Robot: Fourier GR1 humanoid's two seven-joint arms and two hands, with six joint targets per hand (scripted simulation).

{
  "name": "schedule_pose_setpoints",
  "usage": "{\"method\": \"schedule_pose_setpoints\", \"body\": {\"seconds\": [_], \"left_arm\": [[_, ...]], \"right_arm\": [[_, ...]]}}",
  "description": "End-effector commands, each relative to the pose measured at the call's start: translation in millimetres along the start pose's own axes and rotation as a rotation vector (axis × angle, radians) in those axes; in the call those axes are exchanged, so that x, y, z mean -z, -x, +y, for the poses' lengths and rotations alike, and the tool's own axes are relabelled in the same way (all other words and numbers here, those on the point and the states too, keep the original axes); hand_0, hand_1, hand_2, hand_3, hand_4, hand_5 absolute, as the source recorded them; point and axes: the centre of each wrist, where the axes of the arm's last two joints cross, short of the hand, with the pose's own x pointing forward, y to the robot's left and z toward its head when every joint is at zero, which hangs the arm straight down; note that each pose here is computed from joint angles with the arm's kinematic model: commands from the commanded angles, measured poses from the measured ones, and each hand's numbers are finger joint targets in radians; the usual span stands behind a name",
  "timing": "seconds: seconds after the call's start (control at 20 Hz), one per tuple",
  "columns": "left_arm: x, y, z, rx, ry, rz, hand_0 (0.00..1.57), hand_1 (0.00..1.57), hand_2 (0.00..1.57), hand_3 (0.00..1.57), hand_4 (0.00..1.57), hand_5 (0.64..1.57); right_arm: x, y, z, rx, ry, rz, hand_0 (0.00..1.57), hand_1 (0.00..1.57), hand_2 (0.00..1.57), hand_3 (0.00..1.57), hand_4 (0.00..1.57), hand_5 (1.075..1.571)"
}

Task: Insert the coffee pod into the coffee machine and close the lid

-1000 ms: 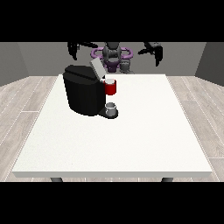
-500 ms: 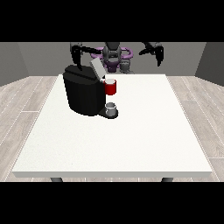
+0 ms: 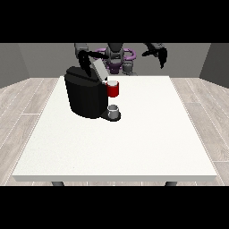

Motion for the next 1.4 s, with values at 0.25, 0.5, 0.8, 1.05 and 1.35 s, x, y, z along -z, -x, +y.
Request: {"method": "schedule_pose_setpoints", "body": {"seconds": [0.25, 0.5, 0.8, 1.05, 1.35], "left_arm": [[1.2, -23.7, 14.5, 0.024, -0.067, -0.049, 0.00, 0.00, 0.00, 0.00, 0.34, 1.571], [-10.6, -18.1, 14.6, 0.077, -0.069, -0.029, 0.00, 0.00, 0.00, 0.00, 0.30, 1.571], [-10.8, -13.4, 20.5, 0.055, -0.030, -0.008, 0.00, 0.00, 0.00, 0.00, 0.34, 1.571], [-4.6, -15.1, 7.5, 0.061, -0.036, -0.026, 0.00, 0.00, 0.00, 0.00, 0.38, 1.571], [16.1, -34.5, -10.8, 0.061, 0.026, -0.057, 0.00, 0.00, 0.00, 0.00, 0.36, 1.571]], "right_arm": [[21.3, -34.8, 19.8, -0.046, -0.048, -0.095, 0.00, 0.00, 0.00, 0.00, 0.13, 1.571], [23.8, -40.1, 23.5, -0.095, -0.102, -0.131, 0.00, 0.00, 0.00, 0.00, 0.21, 1.571], [33.4, -84.8, 48.1, -0.152, -0.146, -0.161, 0.00, 0.00, 0.00, 0.00, 0.11, 1.571], [34.1, -95.5, 62.5, -0.151, -0.149, -0.181, 0.00, 0.00, 0.00, 0.00, 0.00, 1.571], [39.1, -131.9, 67.6, -0.278, -0.127, -0.250, 0.00, 0.00, 0.00, 0.00, 0.08, 1.571]]}}
